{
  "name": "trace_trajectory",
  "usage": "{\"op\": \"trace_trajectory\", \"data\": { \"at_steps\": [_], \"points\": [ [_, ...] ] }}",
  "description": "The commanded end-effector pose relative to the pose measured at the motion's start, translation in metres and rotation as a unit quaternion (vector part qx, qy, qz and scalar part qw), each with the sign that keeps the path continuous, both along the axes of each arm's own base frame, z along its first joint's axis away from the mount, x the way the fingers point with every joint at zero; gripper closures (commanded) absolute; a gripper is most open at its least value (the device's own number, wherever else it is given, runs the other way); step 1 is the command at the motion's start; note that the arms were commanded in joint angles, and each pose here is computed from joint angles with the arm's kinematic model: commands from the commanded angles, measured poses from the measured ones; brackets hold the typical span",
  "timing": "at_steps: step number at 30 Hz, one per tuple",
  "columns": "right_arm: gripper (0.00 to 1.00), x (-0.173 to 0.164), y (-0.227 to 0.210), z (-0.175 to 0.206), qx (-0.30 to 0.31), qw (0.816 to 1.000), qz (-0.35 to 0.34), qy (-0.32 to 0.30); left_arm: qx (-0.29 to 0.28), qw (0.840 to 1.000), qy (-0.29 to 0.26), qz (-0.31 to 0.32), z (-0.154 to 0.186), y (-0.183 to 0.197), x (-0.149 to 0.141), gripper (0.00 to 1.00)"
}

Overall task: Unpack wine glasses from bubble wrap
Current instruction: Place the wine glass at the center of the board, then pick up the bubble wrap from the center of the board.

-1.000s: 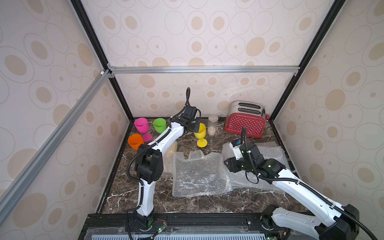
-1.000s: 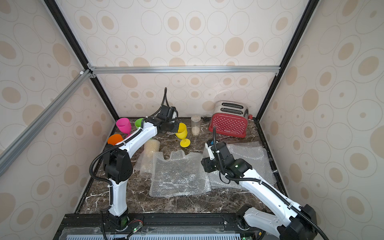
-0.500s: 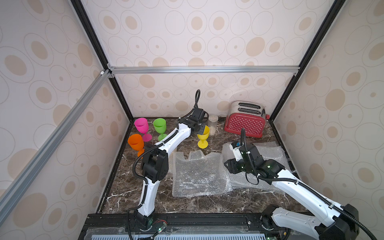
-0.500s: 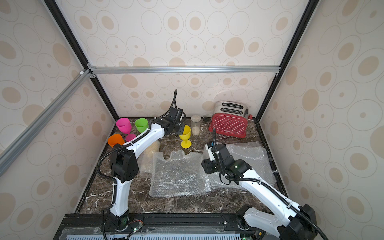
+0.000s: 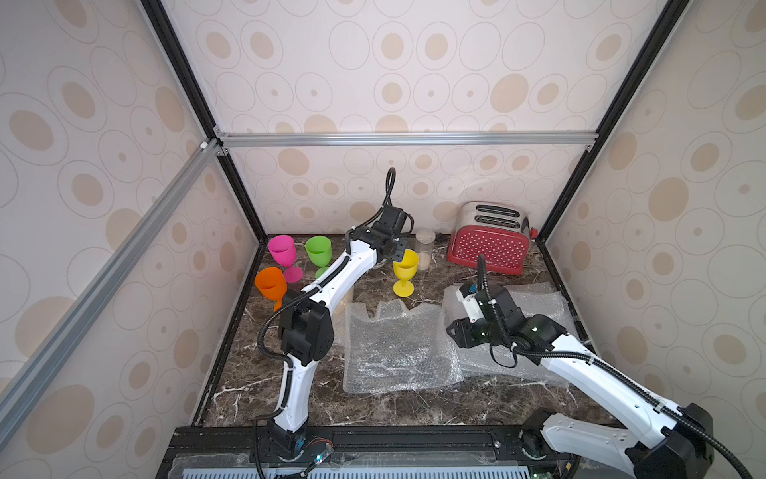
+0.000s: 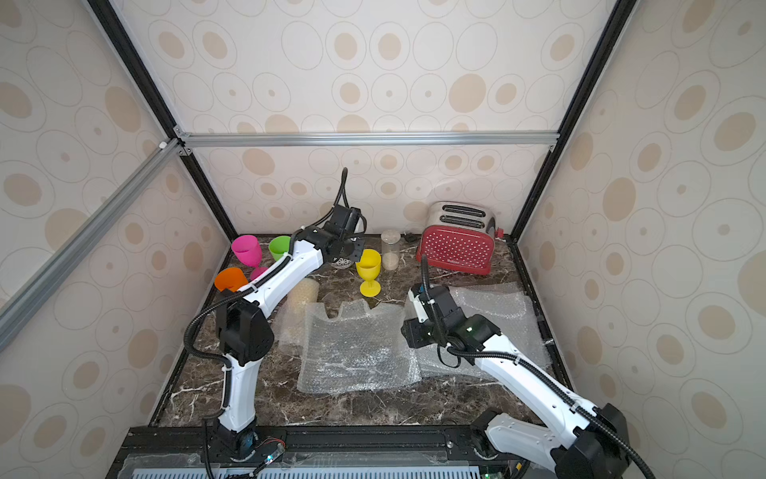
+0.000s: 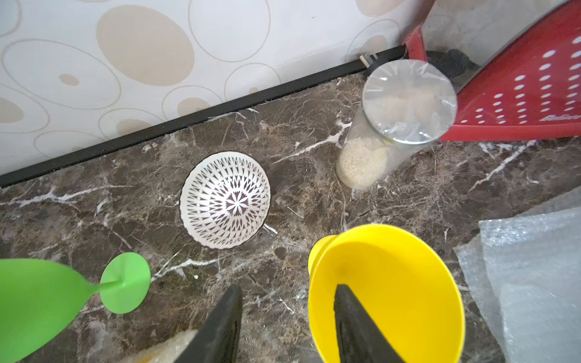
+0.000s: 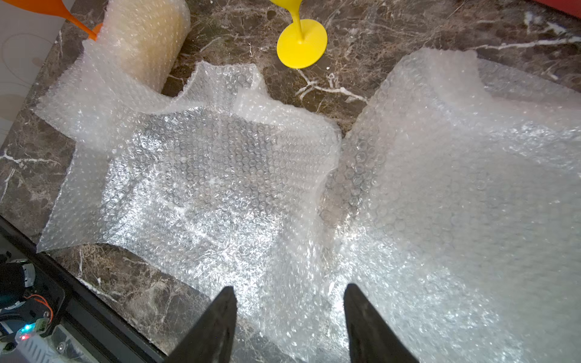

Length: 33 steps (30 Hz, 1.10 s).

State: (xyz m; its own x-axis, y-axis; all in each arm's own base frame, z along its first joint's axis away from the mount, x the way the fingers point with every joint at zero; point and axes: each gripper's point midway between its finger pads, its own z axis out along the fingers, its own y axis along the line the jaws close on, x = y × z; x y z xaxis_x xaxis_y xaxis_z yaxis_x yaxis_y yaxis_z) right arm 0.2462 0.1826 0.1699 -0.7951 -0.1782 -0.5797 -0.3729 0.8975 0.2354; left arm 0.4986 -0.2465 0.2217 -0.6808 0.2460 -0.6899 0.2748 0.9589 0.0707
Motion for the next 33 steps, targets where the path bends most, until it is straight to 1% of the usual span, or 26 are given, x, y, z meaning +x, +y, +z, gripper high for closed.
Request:
{"op": "trace_trajectory", "data": {
  "at_steps": [1, 8, 11, 16, 20, 22, 26, 29, 33],
  "points": [
    [0.44, -0.007, -0.004, -0.005, -0.006, 0.999, -0.015, 0.039, -0.025, 1.0, -0.017, -0.007, 0.041, 0.012, -0.023, 0.5],
    [0.45, -0.015, -0.002, -0.027, -0.008, 0.995, -0.03, 0.098, -0.071, 0.997, -0.007, -0.002, 0.043, 0.035, -0.081, 0.46],
    [0.46, -0.018, -0.005, -0.031, -0.009, 0.994, -0.039, 0.104, -0.091, 0.996, 0.007, 0.006, 0.031, 0.046, -0.109, 0.46],
    [0.45, -0.026, -0.012, -0.037, -0.016, 0.991, -0.055, 0.121, -0.117, 0.992, 0.015, 0.038, 0.01, 0.074, -0.156, 0.45],
    [0.44, -0.034, -0.02, -0.045, -0.027, 0.988, -0.067, 0.137, -0.134, 0.989, 0.034, 0.05, -0.014, 0.088, -0.189, 0.43],
    [0.44, -0.036, -0.022, -0.047, -0.029, 0.987, -0.073, 0.14, -0.137, 0.988, 0.045, 0.056, -0.025, 0.094, -0.202, 0.42],
    [0.43, -0.042, -0.023, -0.055, -0.023, 0.985, -0.08, 0.152, -0.123, 0.988, 0.064, 0.069, -0.049, 0.109, -0.225, 0.4],
    [0.43, -0.043, -0.023, -0.063, -0.022, 0.984, -0.082, 0.157, -0.129, 0.986, 0.091, 0.058, -0.069, 0.108, -0.24, 0.37],
    [0.43, -0.04, -0.021, -0.073, -0.023, 0.982, -0.086, 0.164, -0.128, 0.983, 0.115, 0.06, -0.091, 0.11, -0.252, 0.36]
  ]
}}
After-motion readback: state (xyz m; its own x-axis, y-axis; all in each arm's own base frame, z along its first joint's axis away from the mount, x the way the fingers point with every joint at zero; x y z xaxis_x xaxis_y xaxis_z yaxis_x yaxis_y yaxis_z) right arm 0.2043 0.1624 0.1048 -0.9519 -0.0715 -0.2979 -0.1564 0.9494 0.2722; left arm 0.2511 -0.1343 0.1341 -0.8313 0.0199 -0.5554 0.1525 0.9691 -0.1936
